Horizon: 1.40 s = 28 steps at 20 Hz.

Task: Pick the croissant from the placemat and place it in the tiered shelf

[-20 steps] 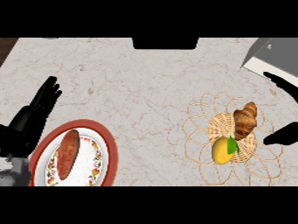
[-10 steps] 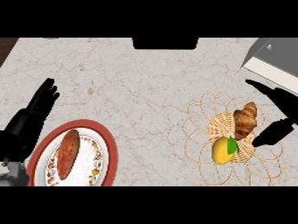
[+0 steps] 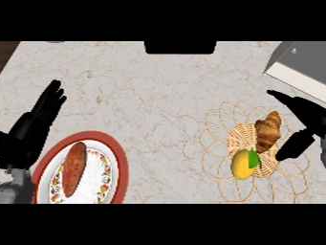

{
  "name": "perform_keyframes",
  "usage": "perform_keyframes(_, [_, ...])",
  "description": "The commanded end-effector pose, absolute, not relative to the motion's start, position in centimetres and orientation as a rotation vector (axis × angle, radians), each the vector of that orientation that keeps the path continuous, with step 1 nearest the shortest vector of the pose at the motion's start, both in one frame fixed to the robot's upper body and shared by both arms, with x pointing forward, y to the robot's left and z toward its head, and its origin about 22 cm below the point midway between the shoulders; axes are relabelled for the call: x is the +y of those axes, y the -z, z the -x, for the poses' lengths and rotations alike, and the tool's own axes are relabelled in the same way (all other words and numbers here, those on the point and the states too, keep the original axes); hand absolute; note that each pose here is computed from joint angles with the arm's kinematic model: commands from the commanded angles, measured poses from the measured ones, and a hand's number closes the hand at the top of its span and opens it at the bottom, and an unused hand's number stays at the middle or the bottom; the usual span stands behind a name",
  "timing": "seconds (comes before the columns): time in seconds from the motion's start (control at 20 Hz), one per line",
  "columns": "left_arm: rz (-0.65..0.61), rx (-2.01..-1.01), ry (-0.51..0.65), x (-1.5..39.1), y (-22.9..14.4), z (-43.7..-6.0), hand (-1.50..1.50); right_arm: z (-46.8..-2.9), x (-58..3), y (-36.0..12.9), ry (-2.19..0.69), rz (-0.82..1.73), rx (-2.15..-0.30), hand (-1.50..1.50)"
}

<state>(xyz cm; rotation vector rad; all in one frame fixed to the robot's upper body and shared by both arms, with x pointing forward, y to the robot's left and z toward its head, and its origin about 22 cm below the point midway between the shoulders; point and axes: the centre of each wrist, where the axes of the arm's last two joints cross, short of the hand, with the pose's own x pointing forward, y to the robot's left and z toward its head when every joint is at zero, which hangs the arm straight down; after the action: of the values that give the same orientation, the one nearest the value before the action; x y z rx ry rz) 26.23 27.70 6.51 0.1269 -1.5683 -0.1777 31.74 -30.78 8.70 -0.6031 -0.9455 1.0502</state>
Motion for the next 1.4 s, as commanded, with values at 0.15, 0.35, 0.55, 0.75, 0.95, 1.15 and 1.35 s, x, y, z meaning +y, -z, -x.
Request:
perform_keyframes(0.15, [-0.135, -1.57, 0.188, 28.0, -5.4, -24.3, 0.0, -31.3, -31.5, -6.9, -1.087, 0.67, -0.819, -1.5])
perform_keyframes(0.35, [-0.123, -1.568, 0.161, 28.6, -6.6, -25.9, 0.0, -32.6, -30.2, -6.6, -1.096, 0.626, -0.788, -1.5])
perform_keyframes(0.55, [-0.117, -1.56, 0.185, 27.5, -5.8, -24.7, 0.0, -33.0, -31.9, -7.2, -1.095, 0.609, -0.789, -1.5])
perform_keyframes(0.75, [-0.125, -1.564, 0.186, 29.0, -6.5, -25.1, 0.0, -32.9, -32.4, -5.0, -1.092, 0.614, -0.78, -1.5])
perform_keyframes(0.95, [-0.125, -1.573, 0.174, 29.1, -7.3, -26.5, 0.0, -32.3, -33.6, -4.9, -1.099, 0.582, -0.767, -1.5])
perform_keyframes(1.15, [-0.139, -1.554, 0.175, 27.2, -4.7, -26.6, 0.0, -32.9, -33.2, -2.3, -1.106, 0.539, -0.758, -1.5])
perform_keyframes(1.35, [-0.11, -1.564, 0.185, 27.8, -4.5, -25.8, 0.0, -33.3, -32.4, 0.5, -1.09, 0.527, -0.755, -1.5])
